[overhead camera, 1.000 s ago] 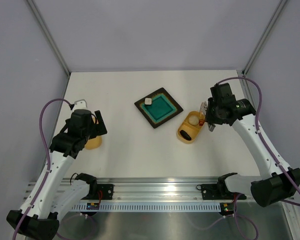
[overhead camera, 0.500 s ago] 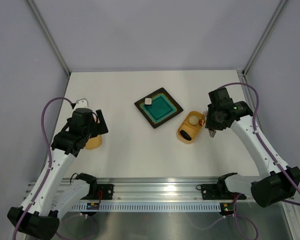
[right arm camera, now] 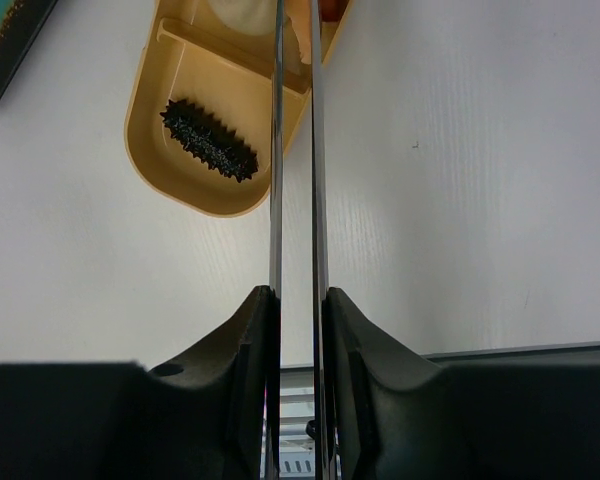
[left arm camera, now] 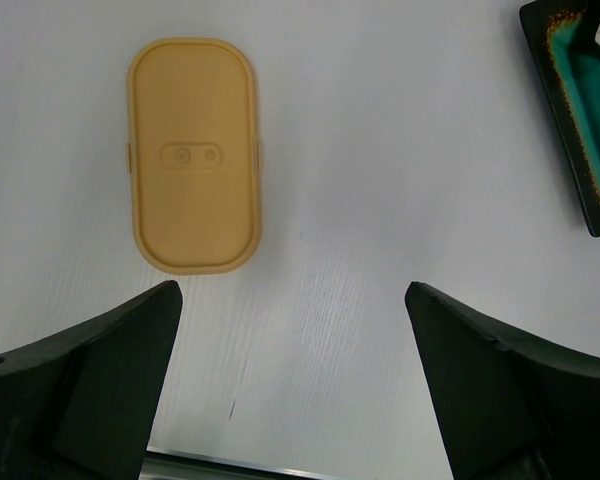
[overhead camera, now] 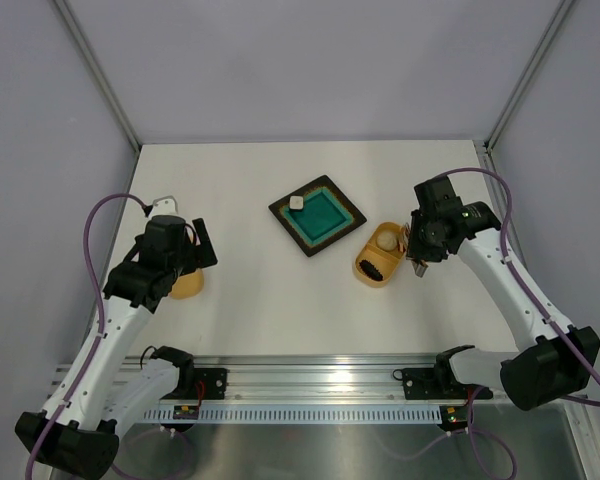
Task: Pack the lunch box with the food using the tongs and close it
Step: Place the fake food in the packing box.
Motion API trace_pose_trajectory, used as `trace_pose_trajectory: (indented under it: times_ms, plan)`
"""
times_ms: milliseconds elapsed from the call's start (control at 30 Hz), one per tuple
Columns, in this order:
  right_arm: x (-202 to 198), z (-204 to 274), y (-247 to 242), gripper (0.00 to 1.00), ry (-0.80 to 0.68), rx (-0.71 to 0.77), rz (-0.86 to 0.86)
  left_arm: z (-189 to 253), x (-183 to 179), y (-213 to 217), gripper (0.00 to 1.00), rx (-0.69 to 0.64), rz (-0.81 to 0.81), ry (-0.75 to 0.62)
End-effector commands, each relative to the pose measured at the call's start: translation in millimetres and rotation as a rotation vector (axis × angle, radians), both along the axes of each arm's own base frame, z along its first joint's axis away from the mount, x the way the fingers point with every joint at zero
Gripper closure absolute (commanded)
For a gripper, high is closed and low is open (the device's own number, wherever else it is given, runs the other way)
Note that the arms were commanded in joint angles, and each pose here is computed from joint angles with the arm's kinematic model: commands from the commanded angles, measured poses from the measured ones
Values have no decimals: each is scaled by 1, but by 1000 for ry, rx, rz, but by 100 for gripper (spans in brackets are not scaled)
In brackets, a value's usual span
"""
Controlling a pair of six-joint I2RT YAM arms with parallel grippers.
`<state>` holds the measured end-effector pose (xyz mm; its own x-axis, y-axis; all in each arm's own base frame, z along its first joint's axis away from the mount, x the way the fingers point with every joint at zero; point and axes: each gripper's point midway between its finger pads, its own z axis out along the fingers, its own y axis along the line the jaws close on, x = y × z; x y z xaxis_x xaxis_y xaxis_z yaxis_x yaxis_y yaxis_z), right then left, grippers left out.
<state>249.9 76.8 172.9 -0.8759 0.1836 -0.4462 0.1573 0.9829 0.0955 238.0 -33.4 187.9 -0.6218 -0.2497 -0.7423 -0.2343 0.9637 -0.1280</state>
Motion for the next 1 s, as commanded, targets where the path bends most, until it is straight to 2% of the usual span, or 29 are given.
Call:
trace_pose_trajectory:
  times_ms: [0,333,433,567,700,967]
  plan:
    - [3,0,5,100,-6,26,8,6,7,-4,1,-14,-9,-41]
    - [4,-1,3,98,-6,17,4,6,6,-3,1,-12,-7,-41]
    - [4,0,5,92,-8,28,7,5,6,-2,1,-9,-5,-37]
    - [6,7,9,73,-29,50,15,5,5,-1,1,-8,-2,-39]
    - [6,14,11,64,-43,66,23,5,5,-1,1,-9,-1,-39]
    - [7,29,5,64,-101,52,7,5,4,-1,1,-7,-1,-39]
